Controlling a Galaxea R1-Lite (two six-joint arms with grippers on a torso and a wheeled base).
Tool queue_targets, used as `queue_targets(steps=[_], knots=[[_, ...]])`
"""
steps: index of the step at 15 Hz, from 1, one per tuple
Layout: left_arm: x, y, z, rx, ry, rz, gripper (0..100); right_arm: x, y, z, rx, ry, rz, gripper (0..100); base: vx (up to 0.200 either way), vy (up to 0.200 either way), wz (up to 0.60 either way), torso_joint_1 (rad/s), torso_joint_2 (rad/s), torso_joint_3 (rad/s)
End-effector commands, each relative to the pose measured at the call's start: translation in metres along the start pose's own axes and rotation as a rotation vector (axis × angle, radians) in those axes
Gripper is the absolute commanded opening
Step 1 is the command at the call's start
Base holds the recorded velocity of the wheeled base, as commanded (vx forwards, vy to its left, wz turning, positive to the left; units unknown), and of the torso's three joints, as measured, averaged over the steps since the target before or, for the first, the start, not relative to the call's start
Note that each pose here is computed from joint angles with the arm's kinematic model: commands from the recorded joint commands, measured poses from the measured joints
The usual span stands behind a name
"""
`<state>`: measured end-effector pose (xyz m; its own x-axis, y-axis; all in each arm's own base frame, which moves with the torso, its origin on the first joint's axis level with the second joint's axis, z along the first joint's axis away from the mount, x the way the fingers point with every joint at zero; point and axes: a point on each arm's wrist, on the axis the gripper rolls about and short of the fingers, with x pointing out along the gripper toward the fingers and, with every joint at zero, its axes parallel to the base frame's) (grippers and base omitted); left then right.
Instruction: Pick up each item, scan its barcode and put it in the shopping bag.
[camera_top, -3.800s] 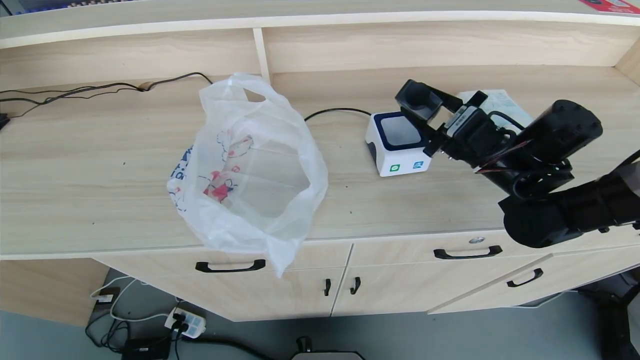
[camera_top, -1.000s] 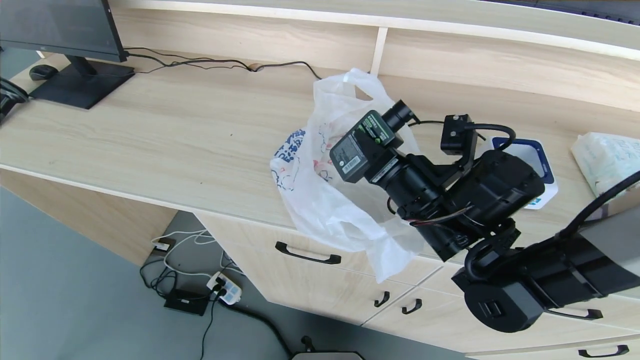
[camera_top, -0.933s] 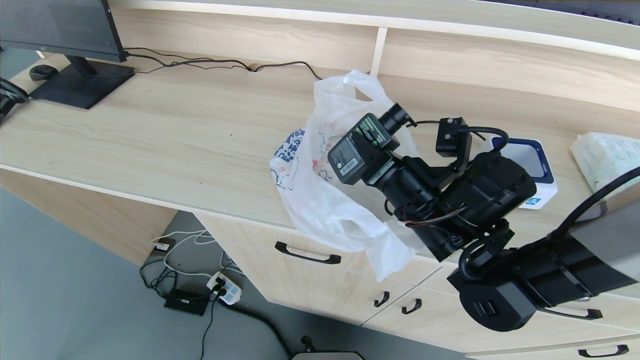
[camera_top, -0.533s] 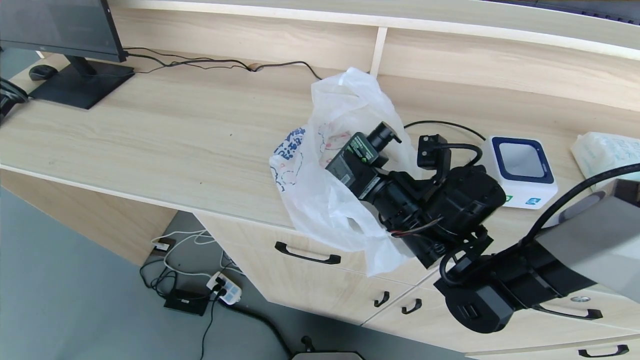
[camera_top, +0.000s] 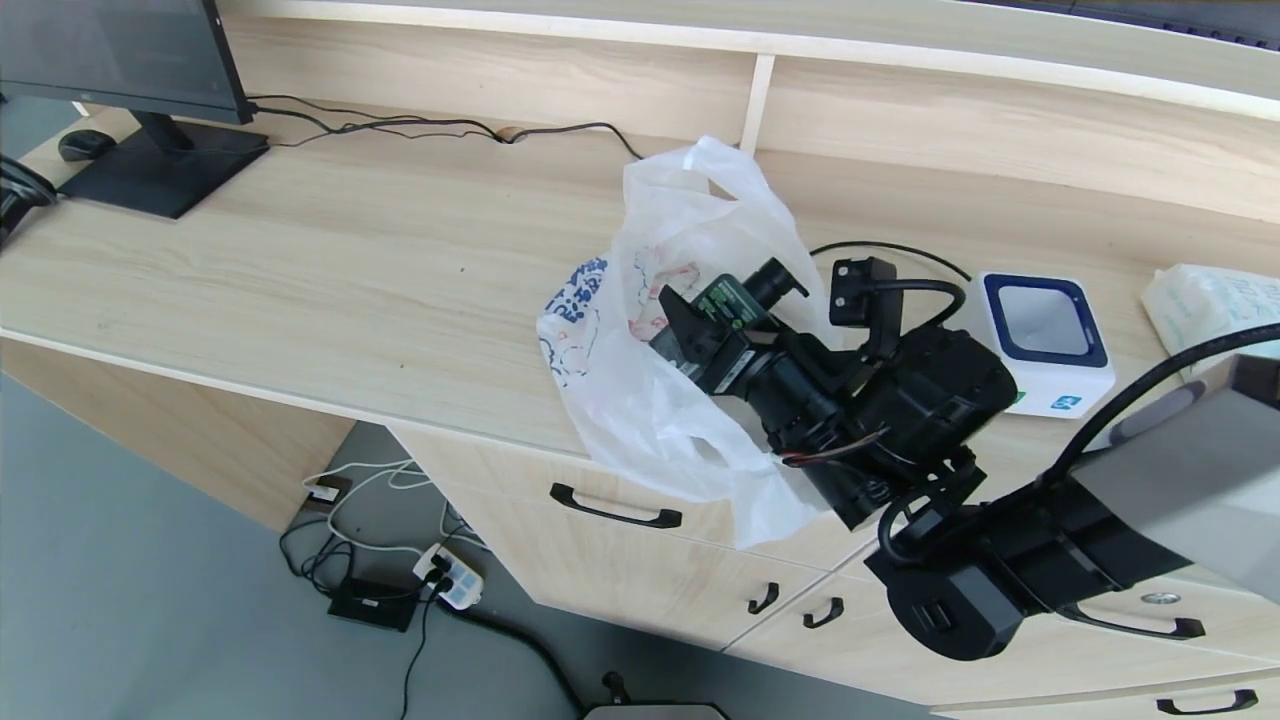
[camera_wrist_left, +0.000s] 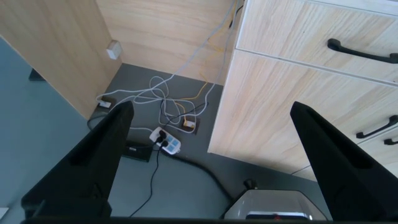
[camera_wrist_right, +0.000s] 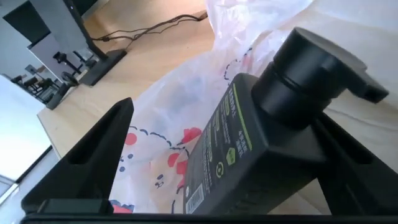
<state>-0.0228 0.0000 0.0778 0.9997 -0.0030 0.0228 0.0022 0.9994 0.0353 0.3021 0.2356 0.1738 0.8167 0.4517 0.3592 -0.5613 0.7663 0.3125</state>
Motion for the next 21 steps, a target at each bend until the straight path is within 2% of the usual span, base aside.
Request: queue_targets(steps=[1, 8, 12, 16, 17, 18, 21], knots=[[0.000, 0.000, 0.000, 0.000, 0.001, 0.000, 100, 0.000, 0.005, 0.016, -0.033, -0.043, 0.014, 100, 0.000, 0.000, 0.00, 0.000, 0.00, 0.000], [0.000, 0.000, 0.000, 0.003, 0.001, 0.000, 100, 0.002, 0.001, 0.046, -0.235, -0.135, 0.021, 100, 0.000, 0.000, 0.00, 0.000, 0.00, 0.000], [0.000, 0.000, 0.000, 0.001, 0.001, 0.000, 100, 0.005, 0.004, 0.048, -0.259, -0.153, 0.024, 100, 0.000, 0.000, 0.00, 0.000, 0.00, 0.000], [0.000, 0.000, 0.000, 0.000, 0.001, 0.000, 100, -0.004, 0.013, 0.081, -0.338, -0.242, 0.014, 100, 0.000, 0.000, 0.00, 0.000, 0.00, 0.000], [0.000, 0.000, 0.000, 0.000, 0.001, 0.000, 100, -0.014, 0.022, 0.089, -0.363, -0.261, 0.020, 100, 0.000, 0.000, 0.00, 0.000, 0.00, 0.000], [0.000, 0.000, 0.000, 0.000, 0.001, 0.000, 100, -0.027, 0.040, 0.092, -0.336, -0.248, 0.065, 100, 0.000, 0.000, 0.00, 0.000, 0.00, 0.000], [0.000, 0.000, 0.000, -0.005, 0.003, 0.000, 100, -0.044, 0.039, 0.092, -0.399, -0.209, 0.109, 100, 0.000, 0.000, 0.00, 0.000, 0.00, 0.000]])
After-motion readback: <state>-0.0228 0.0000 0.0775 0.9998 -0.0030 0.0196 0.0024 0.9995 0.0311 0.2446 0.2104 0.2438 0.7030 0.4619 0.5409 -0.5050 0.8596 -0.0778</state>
